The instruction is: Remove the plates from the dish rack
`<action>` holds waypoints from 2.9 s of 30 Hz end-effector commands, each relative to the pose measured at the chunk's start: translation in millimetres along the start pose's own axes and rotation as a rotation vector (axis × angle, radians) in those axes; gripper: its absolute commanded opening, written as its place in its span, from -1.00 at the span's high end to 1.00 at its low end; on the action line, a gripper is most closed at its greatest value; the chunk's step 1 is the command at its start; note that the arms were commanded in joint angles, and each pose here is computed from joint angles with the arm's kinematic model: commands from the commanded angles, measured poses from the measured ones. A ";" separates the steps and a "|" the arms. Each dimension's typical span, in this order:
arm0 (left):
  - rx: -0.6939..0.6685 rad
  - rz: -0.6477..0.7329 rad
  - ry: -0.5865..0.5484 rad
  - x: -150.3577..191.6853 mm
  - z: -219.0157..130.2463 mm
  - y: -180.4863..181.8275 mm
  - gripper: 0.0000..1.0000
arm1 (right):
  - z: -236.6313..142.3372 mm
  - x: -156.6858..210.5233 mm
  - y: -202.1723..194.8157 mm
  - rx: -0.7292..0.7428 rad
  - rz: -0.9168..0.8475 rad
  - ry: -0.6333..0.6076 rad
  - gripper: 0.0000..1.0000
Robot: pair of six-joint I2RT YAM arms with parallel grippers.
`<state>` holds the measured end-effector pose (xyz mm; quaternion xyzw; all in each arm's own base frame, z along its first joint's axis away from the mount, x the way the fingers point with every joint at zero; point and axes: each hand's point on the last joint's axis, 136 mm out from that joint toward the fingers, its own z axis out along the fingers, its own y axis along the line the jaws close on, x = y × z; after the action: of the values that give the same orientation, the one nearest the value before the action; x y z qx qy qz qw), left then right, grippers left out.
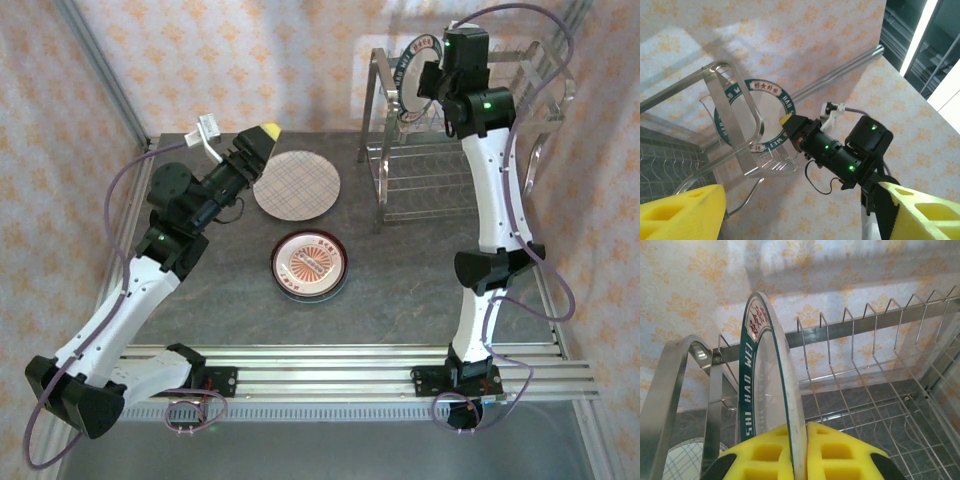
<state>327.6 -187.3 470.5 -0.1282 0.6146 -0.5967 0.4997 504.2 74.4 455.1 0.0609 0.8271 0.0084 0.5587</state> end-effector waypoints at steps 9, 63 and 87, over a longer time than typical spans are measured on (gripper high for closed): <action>0.126 -0.042 0.130 37.8 46.9 -33.8 -0.55 | -91.5 -70.2 -23.4 0.092 0.026 -0.254 1.00; 0.329 -0.260 0.418 166.8 171.8 -78.5 1.00 | -213.8 0.5 -28.8 -0.222 0.455 -0.127 0.99; -0.303 -0.125 0.577 134.6 -31.5 101.2 1.00 | -224.2 78.7 60.0 -0.709 0.178 0.265 -0.58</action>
<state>302.3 -253.4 367.4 -0.0702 0.7584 -0.5800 0.2888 286.7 144.5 489.9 -0.0365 0.8126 0.3382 0.4732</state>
